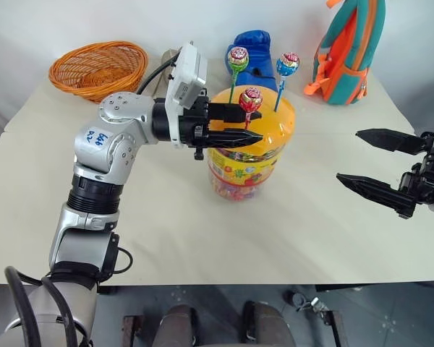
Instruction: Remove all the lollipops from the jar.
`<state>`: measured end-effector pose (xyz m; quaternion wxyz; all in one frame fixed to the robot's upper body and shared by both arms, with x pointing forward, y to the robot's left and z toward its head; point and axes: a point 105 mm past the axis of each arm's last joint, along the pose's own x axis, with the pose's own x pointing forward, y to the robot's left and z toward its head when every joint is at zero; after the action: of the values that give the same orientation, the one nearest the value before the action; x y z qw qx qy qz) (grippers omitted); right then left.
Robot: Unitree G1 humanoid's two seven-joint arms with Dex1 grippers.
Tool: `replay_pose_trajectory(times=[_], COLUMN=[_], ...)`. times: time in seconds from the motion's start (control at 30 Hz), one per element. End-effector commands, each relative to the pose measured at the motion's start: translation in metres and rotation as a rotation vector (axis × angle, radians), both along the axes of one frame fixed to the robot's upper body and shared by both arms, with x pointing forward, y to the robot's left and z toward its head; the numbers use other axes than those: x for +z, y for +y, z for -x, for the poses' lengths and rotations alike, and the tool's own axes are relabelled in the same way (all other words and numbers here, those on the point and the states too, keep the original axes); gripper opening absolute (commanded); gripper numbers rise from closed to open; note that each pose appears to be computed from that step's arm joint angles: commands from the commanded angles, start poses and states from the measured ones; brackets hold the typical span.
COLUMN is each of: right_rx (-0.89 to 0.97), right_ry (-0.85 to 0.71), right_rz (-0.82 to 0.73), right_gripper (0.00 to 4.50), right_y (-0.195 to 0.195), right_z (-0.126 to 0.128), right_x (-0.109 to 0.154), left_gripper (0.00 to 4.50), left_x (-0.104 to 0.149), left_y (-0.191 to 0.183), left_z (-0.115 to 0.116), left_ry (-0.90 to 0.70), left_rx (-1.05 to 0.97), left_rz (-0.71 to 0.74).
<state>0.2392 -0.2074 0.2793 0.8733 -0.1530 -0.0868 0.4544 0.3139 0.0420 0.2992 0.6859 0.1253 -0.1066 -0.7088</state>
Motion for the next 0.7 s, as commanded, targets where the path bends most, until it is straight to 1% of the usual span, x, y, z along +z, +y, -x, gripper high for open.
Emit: replay_pose_trajectory(times=[0.03, 0.1, 0.2, 0.43, 0.53, 0.57, 0.63, 0.7], right_rx=[-0.012, -0.020, -0.020, -0.009, 0.004, 0.010, 0.016, 0.020], right_ry=[-0.074, -0.085, -0.095, -0.104, -0.100, -0.096, -0.091, -0.082], right_rz=[0.000, 0.002, -0.004, -0.003, 0.011, 0.017, 0.021, 0.024], right_gripper=[4.50, 4.50, 4.50, 4.50, 4.50, 4.50, 4.50, 4.50], right_y=[-0.002, -0.003, -0.004, -0.003, -0.003, -0.003, -0.003, -0.003], right_z=[0.008, 0.006, 0.004, 0.003, 0.003, 0.003, 0.004, 0.003], right_x=[0.013, 0.014, 0.017, 0.021, 0.022, 0.022, 0.022, 0.021], left_gripper=[0.52, 0.03, 0.03, 0.03, 0.03, 0.03, 0.03, 0.03], left_x=[0.021, 0.025, 0.029, 0.049, 0.067, 0.069, 0.064, 0.048], left_y=[0.001, 0.000, -0.001, 0.003, 0.022, 0.031, 0.048, 0.068], left_z=[0.008, 0.009, 0.012, 0.021, 0.021, 0.019, 0.012, -0.001], left_ry=[-0.050, -0.037, -0.025, 0.004, 0.004, -0.006, -0.008, 0.027], left_rx=[-0.033, -0.036, -0.044, -0.070, -0.058, -0.035, 0.053, 0.190], left_rz=[0.035, 0.058, 0.079, 0.160, 0.230, 0.237, 0.177, 0.057])
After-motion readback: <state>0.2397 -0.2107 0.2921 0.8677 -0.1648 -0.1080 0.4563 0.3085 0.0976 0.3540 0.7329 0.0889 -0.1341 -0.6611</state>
